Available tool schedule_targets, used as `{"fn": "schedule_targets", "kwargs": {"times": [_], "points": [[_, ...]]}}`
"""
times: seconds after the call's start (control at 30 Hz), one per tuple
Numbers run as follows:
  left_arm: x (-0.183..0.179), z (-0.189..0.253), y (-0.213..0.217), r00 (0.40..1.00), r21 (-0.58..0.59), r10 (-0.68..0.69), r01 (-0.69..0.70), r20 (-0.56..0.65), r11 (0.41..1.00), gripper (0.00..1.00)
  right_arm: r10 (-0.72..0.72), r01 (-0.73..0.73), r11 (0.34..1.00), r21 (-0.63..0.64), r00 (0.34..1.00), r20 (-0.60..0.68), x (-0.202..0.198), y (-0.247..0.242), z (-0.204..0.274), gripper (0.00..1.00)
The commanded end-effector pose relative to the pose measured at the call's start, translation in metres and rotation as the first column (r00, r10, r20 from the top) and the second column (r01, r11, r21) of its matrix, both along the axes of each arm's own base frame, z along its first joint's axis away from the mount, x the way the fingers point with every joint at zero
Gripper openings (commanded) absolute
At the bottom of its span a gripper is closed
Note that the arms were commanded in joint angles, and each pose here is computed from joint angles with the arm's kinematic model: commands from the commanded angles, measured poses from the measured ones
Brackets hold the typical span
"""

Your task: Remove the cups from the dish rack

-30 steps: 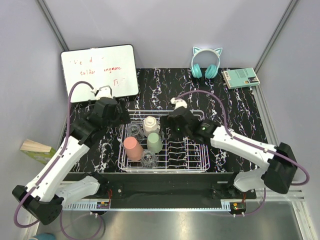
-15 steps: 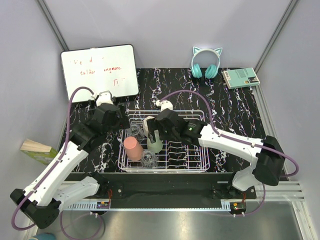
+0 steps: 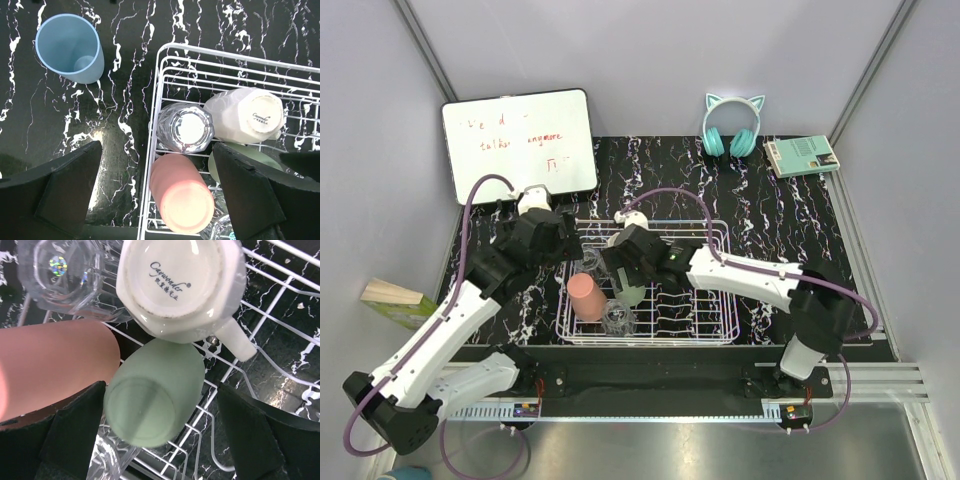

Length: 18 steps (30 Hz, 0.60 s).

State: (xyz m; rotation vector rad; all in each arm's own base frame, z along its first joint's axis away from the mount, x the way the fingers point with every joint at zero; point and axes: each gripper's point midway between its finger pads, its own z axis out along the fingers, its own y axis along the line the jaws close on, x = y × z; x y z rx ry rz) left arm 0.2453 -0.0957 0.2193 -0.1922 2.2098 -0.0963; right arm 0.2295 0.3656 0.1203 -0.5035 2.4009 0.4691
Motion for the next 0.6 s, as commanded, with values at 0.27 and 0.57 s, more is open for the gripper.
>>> {"fn": "schedule_targets", "kwargs": {"times": [0.27,0.57], "points": [[0.006,0.002,-0.002,0.999,-0.016,0.024,-0.024,0.038,1.000,0.99,0.022,-0.022,1.000,0.001,1.000,-0.002,0.003,0.015,-0.005,0.63],[0.007,0.003,-0.005,0.999,-0.026,0.021,-0.020,0.040,0.999,0.99,0.002,-0.002,1.000,0.028,1.000,0.000,-0.001,0.010,0.002,0.00]]}}
